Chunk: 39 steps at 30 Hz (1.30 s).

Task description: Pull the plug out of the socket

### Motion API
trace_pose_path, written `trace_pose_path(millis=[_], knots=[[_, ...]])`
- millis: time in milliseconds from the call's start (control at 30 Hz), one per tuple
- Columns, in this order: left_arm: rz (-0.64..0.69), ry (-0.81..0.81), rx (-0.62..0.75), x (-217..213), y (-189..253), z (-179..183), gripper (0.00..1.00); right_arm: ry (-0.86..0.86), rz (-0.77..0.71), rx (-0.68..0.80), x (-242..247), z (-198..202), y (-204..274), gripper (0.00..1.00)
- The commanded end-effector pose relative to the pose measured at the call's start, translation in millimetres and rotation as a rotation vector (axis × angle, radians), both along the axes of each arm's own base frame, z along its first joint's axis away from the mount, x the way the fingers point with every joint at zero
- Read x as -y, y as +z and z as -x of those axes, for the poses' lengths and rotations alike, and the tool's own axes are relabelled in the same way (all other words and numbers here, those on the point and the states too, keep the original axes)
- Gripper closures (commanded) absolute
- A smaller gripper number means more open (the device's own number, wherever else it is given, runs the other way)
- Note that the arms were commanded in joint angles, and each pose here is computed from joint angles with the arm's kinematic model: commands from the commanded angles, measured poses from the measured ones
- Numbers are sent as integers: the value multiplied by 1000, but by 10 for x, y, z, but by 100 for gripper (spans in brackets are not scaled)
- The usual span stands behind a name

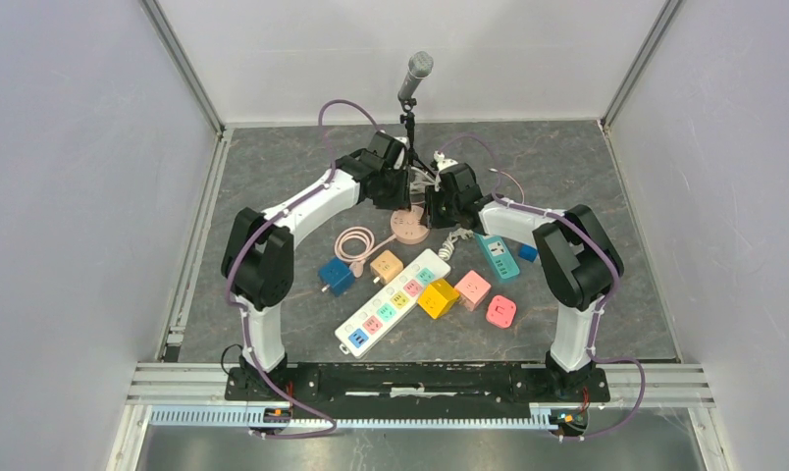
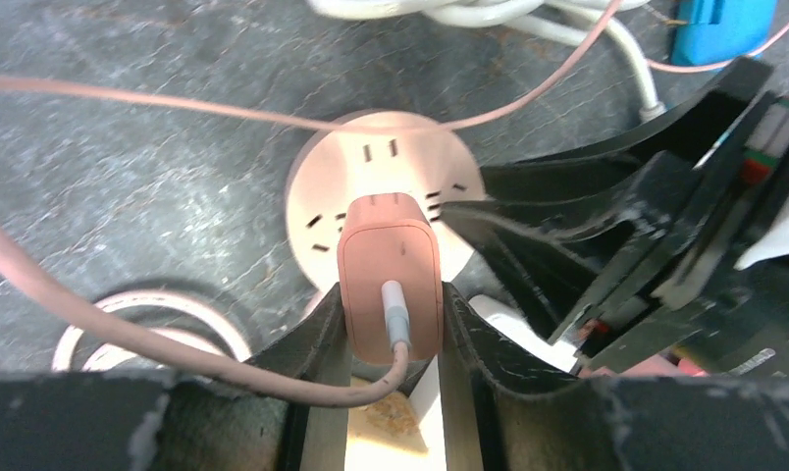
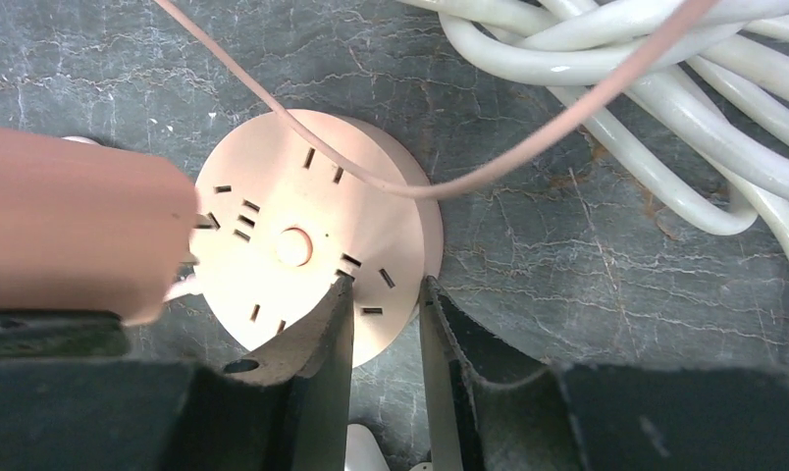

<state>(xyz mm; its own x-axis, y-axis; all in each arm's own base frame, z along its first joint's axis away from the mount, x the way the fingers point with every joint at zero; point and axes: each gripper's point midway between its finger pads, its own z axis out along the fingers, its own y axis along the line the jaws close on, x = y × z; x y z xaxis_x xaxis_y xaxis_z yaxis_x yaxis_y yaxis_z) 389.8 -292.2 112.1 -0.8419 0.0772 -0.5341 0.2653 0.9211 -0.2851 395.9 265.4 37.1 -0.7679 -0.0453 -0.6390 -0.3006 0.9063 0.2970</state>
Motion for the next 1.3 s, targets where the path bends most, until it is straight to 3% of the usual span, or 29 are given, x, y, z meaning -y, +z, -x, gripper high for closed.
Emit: trace_pose_path(millis=[0, 400, 633, 800, 1033, 1267], knots=[[-6, -10, 44, -257, 272, 21, 87, 5, 146, -158, 275, 431, -546, 65], [7, 144, -61, -708, -107, -109, 81, 148, -96, 166, -215, 28, 859, 48], [60, 143, -153, -675, -379, -55, 70, 147, -173, 252, -133, 240, 1292, 44], [16, 158, -204, -729, -566, -12, 63, 144, -214, 263, -18, 482, 1464, 45], [-36, 195, -186, -840, -539, -38, 30, 123, -222, 328, 237, 793, 1666, 44], [-88, 250, -122, -1007, -275, -51, 23, 55, -161, 369, 550, 973, 1768, 45]])
